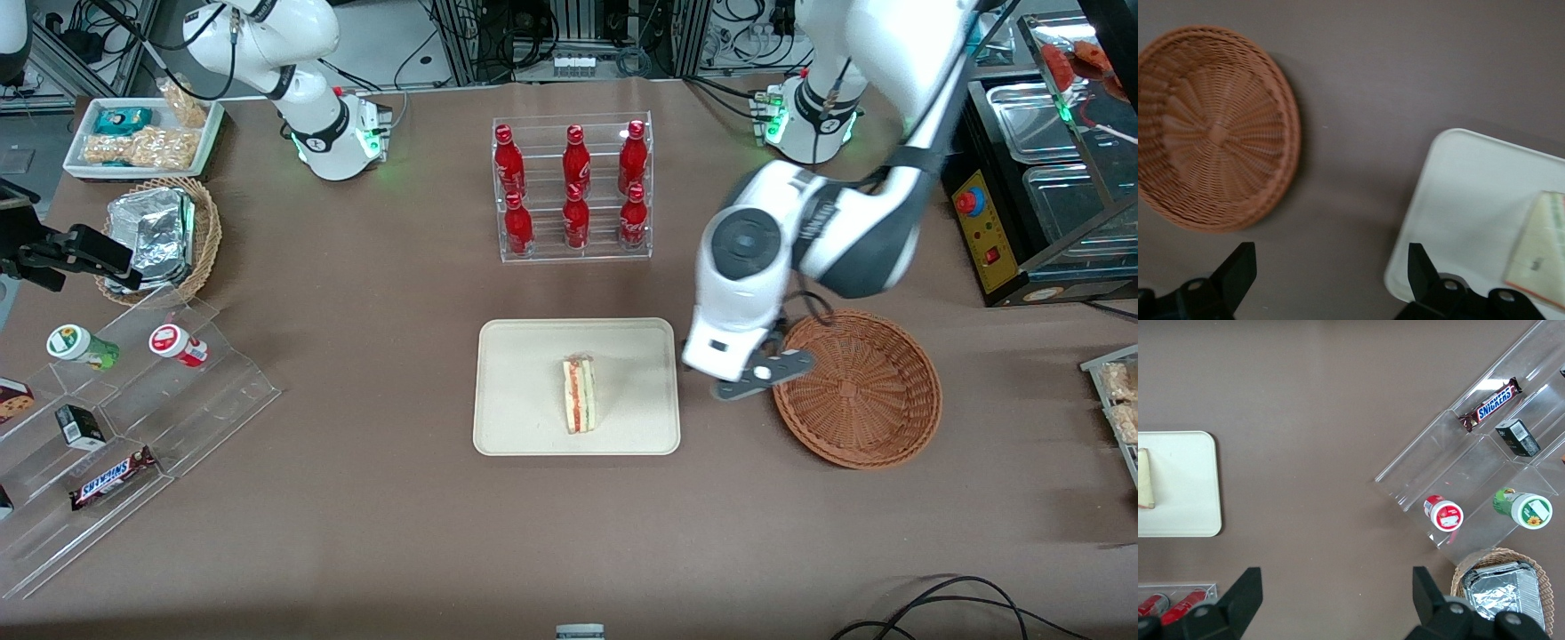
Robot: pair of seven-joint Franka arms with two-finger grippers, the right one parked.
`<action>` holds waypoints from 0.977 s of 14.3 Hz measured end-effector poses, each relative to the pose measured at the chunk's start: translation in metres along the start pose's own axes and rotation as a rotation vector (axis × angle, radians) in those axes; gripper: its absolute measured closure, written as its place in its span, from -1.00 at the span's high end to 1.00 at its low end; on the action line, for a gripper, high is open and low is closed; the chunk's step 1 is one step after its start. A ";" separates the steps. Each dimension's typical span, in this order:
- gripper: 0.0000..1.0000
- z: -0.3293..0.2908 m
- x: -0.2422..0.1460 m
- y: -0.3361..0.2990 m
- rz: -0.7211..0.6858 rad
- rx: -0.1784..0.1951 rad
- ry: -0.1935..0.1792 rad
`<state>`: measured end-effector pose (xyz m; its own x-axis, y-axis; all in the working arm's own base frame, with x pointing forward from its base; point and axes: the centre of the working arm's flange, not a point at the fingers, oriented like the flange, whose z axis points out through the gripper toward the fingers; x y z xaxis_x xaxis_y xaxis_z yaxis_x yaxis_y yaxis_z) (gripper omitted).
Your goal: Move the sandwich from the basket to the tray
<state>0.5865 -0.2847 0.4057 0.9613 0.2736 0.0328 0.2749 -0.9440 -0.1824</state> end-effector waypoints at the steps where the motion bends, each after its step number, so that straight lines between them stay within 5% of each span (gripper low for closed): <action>1: 1.00 -0.001 0.007 -0.022 0.020 0.002 -0.010; 5: 1.00 -0.027 0.016 -0.108 0.109 -0.001 -0.070; 9: 1.00 -0.066 0.017 -0.190 0.258 -0.049 -0.116; 14: 1.00 -0.107 0.030 -0.270 0.380 -0.087 -0.059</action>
<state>0.5432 -0.0408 0.5610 0.9928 -0.0910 -0.0784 -0.0978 -0.9914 -0.0869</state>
